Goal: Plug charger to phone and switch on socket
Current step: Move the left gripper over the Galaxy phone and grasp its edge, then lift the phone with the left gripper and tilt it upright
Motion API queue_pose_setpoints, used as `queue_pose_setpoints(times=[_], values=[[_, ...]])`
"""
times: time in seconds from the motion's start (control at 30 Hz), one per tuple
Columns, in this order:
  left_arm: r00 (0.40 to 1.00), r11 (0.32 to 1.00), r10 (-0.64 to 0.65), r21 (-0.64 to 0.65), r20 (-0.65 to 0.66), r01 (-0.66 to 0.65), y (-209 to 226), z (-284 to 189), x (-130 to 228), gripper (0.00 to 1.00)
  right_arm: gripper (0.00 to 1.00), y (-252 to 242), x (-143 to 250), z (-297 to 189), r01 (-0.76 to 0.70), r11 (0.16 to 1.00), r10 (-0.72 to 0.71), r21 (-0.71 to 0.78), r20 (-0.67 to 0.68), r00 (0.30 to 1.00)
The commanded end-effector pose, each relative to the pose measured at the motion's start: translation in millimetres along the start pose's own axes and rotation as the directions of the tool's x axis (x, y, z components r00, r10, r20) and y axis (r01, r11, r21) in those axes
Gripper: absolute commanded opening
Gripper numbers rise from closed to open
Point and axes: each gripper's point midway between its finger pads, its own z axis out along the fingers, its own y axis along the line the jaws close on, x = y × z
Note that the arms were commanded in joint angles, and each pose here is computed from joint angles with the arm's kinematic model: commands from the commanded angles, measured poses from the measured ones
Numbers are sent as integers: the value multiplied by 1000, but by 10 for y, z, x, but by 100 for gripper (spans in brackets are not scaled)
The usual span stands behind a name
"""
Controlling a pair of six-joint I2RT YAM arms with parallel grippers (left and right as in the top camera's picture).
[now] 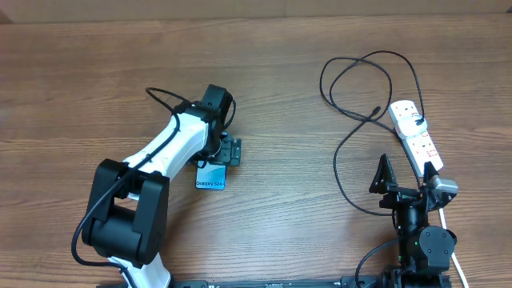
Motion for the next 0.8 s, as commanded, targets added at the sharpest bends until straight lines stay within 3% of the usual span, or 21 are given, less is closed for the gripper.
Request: queue_pose_setpoints(times=[0.0, 0.77], values=[[1000, 1000, -5, -20, -5, 5, 30, 68, 20, 100, 100, 1, 20, 1, 5, 1000, -5, -5, 2, 1000], [999, 997, -50, -58, 3, 50, 197, 360, 182, 100, 100, 1, 20, 1, 5, 1000, -5, -5, 2, 1000]])
